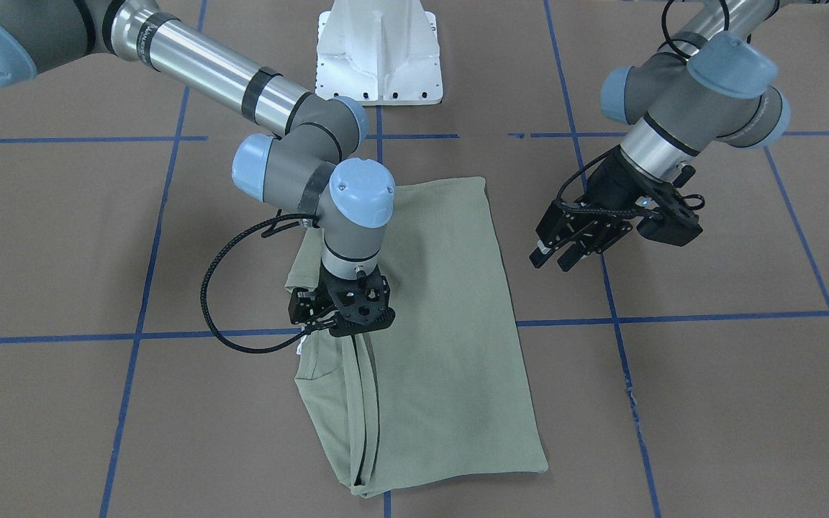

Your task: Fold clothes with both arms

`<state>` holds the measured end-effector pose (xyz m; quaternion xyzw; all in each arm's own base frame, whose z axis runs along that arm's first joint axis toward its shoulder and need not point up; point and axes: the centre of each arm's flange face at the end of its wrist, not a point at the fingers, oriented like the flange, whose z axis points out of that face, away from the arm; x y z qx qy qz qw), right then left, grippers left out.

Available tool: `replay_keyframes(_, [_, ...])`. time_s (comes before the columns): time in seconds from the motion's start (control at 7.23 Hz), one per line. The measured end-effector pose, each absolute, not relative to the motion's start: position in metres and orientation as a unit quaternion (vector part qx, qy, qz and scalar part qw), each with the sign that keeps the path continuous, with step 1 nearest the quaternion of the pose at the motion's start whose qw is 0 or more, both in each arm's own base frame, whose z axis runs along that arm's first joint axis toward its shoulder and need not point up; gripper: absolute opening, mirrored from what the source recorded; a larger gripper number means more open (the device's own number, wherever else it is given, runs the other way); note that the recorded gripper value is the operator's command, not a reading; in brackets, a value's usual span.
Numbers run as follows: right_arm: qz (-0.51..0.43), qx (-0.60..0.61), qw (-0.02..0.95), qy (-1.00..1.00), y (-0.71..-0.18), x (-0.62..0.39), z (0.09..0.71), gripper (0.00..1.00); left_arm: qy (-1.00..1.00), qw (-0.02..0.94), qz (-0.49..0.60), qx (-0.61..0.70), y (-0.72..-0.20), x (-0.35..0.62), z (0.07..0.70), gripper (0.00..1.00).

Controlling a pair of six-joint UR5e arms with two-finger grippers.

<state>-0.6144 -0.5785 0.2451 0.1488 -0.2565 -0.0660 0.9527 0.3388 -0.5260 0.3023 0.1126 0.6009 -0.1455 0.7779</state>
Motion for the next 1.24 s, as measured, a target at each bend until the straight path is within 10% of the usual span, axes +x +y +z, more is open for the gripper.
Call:
replay_keyframes(0.69, [-0.065,0.168,0.949,-0.258,-0.635,-0.538,0.261,1.0,0.606,0.775,-0.141,0.111,-0.523,0.335,0.297,0.62])
replay_keyframes(1.24, [0.126,0.137,0.912,-0.364,-0.479,-0.571,0.233,1.0,0.609,0.774,-0.135,0.107,-0.518,0.331,0.296,0.62])
